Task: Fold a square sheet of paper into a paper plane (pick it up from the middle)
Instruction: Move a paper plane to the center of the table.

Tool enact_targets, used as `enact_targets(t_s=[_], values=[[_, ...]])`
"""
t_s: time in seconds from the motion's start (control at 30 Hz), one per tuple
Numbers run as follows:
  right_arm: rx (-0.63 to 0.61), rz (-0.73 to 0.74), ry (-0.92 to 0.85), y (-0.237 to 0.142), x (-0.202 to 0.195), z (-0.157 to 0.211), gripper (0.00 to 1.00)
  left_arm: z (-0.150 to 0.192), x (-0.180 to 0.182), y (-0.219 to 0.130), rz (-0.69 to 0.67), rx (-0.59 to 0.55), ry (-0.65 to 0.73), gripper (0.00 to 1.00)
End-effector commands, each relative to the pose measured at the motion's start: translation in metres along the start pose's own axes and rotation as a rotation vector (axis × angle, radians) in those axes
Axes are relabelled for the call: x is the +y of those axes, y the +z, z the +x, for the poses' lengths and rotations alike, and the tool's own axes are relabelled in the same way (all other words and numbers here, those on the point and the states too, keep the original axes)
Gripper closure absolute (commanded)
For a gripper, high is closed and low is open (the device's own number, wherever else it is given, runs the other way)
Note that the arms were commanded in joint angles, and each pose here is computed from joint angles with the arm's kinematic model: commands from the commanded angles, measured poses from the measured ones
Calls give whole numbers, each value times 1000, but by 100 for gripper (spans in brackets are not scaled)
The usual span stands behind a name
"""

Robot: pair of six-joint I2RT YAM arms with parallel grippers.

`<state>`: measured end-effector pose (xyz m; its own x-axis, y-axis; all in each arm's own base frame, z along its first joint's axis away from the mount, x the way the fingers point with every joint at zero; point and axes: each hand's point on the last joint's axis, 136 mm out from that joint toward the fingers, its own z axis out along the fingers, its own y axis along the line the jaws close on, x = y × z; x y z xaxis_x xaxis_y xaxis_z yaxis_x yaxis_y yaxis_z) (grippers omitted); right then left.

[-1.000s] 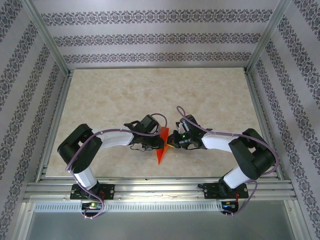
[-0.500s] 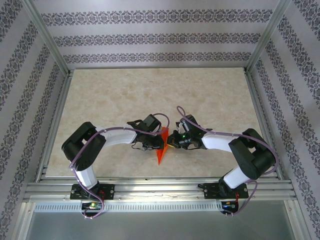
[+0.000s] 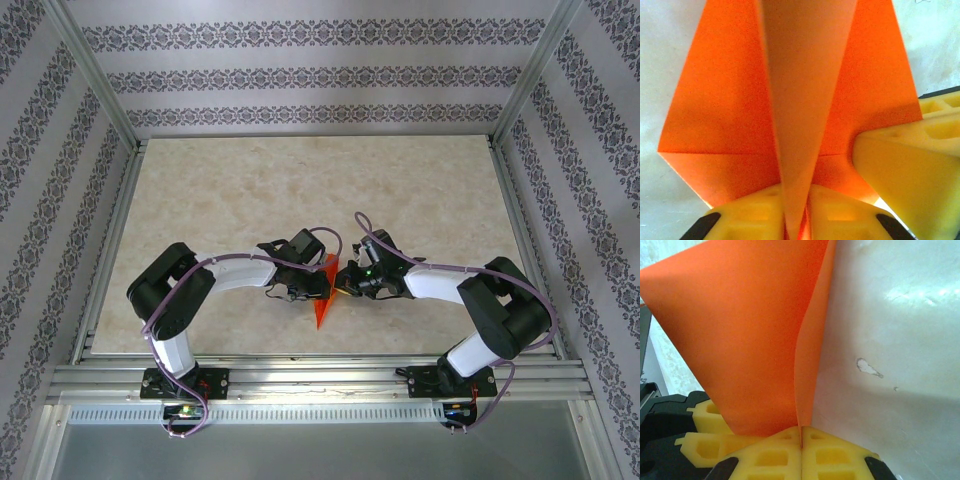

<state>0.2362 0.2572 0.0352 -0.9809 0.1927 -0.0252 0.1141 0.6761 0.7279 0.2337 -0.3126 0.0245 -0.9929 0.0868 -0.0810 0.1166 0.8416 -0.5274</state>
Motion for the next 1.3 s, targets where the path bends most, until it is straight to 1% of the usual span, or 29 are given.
enact_targets(t_s=[0.0, 0.2, 0.23, 0.3, 0.4, 0.43, 0.57, 0.73, 1.27], values=[[0, -4, 4, -1, -3, 1, 93, 2, -5, 1, -2, 20, 23, 83], [-15, -17, -3, -9, 0, -3, 86, -2, -4, -6, -28, -12, 26, 87], [-20, -24, -5, -13, 2, -4, 84, -4, -2, -9, -44, -21, 28, 89], [-39, -35, -10, -20, 4, -7, 75, -7, 2, -15, -79, -46, 29, 90], [-90, -36, -13, -37, 1, -14, 65, -15, 15, -29, -175, -99, 2, 91], [-114, -37, -14, -43, -1, -17, 63, -18, 20, -35, -213, -116, -5, 91], [-181, -31, 24, -61, -19, -24, 61, -26, 37, -49, -331, -154, -22, 91], [-203, -32, 56, -69, -31, -24, 60, -30, 48, -50, -422, -130, -34, 91], [-188, -32, 78, -65, -37, -20, 59, -37, 52, -31, -484, -49, -40, 90]])
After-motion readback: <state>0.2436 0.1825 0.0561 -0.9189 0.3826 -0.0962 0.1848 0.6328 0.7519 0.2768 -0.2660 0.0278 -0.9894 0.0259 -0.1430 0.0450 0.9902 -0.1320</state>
